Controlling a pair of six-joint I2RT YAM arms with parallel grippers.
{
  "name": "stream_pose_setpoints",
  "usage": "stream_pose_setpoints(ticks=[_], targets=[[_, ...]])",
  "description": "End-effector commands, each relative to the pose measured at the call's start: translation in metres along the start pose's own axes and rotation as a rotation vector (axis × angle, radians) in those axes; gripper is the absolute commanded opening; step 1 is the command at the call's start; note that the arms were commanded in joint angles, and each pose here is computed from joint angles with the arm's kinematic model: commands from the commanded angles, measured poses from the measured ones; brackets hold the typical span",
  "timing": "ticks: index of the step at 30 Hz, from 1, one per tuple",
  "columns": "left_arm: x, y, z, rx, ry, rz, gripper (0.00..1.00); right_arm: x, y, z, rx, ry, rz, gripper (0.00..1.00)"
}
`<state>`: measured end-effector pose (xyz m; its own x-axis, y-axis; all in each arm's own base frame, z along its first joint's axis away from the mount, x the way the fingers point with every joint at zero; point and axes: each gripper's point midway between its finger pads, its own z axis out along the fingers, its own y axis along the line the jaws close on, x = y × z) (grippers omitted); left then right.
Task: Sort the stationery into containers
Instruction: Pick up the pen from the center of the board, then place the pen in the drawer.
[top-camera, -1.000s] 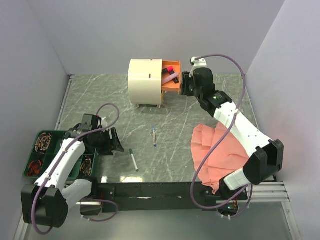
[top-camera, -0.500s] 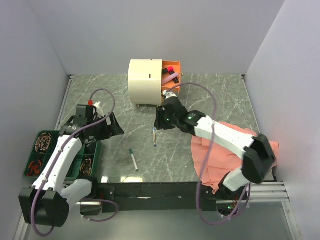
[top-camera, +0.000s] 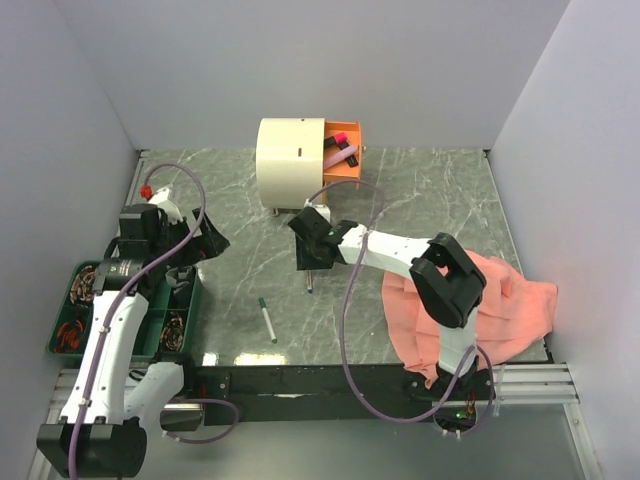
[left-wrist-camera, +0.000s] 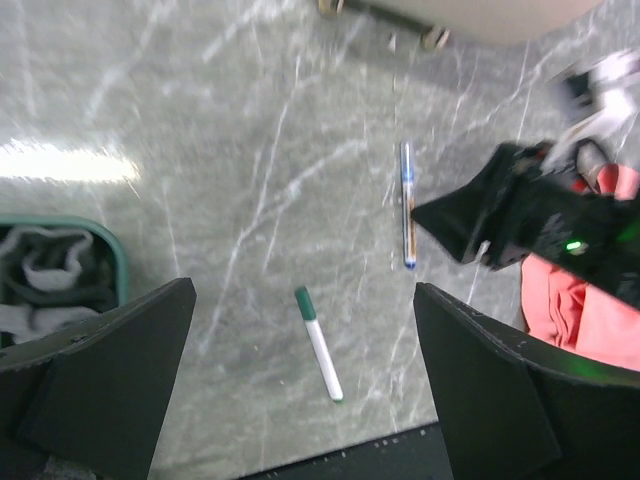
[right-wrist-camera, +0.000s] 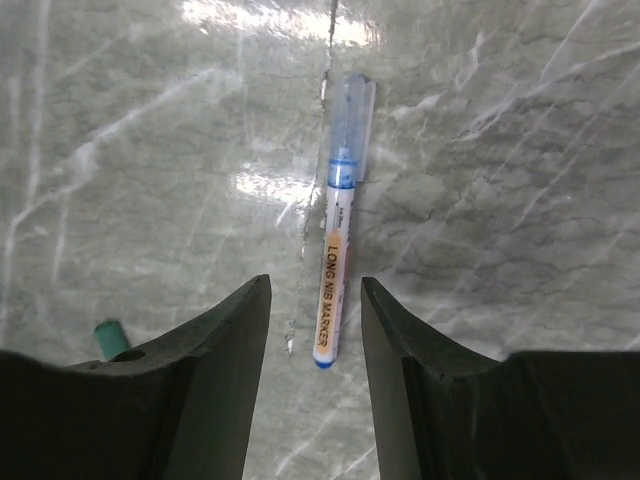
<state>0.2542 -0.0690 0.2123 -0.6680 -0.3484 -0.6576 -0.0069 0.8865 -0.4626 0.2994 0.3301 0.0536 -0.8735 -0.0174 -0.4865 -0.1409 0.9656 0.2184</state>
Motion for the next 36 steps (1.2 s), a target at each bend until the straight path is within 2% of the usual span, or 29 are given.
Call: stream_pose_setpoints(ticks=[1, 8, 10, 11, 12, 13, 14, 17, 20, 24, 25, 27, 32, 36], targets=[[-0.033, -0.006, -0.017, -0.015, -0.123, 0.075, 0.98, -0.009, -0.003, 0.013, 0.053, -0.040, -0.009, 0.49], [-0.045, -0.007, -0.024, -0.037, -0.169, 0.114, 0.99, -0.006, -0.006, 0.035, 0.095, -0.033, -0.065, 0.45], [-0.047, -0.007, -0.026, -0.048, -0.176, 0.130, 0.99, -0.003, -0.005, 0.041, 0.097, -0.025, -0.078, 0.38], [-0.047, -0.006, -0.026, -0.055, -0.177, 0.137, 0.99, -0.002, -0.004, 0.042, 0.092, -0.019, -0.089, 0.31], [-0.047, -0.005, -0.027, -0.061, -0.177, 0.139, 0.99, 0.002, -0.003, 0.046, 0.089, -0.007, -0.098, 0.20], [-0.047, -0.004, -0.027, -0.069, -0.178, 0.140, 0.99, 0.006, 0.000, 0.046, 0.080, 0.001, -0.111, 0.05], [-0.046, -0.004, -0.027, -0.070, -0.176, 0.145, 0.99, 0.008, 0.002, 0.046, 0.073, 0.008, -0.122, 0.00], [-0.048, -0.002, -0.027, -0.080, -0.179, 0.154, 0.99, 0.011, 0.010, 0.035, 0.060, 0.004, -0.141, 0.00], [-0.054, 0.000, -0.029, -0.099, -0.199, 0.175, 0.99, -0.004, 0.029, 0.001, -0.026, -0.043, -0.170, 0.00], [-0.068, -0.001, -0.036, -0.117, -0.258, 0.185, 0.99, -0.042, 0.077, -0.088, -0.278, -0.175, -0.258, 0.00], [-0.072, -0.002, -0.038, -0.119, -0.275, 0.181, 0.99, -0.047, 0.086, -0.107, -0.343, -0.198, -0.324, 0.00], [-0.076, -0.002, -0.039, -0.118, -0.289, 0.178, 0.99, -0.066, 0.099, -0.151, -0.423, -0.302, -0.366, 0.00], [-0.092, -0.004, -0.037, -0.114, -0.331, 0.182, 0.99, -0.117, 0.079, -0.213, -0.373, -0.552, -0.384, 0.00], [-0.109, -0.012, -0.034, -0.093, -0.365, 0.178, 0.99, -0.168, 0.054, -0.231, -0.327, -0.655, -0.301, 0.00]])
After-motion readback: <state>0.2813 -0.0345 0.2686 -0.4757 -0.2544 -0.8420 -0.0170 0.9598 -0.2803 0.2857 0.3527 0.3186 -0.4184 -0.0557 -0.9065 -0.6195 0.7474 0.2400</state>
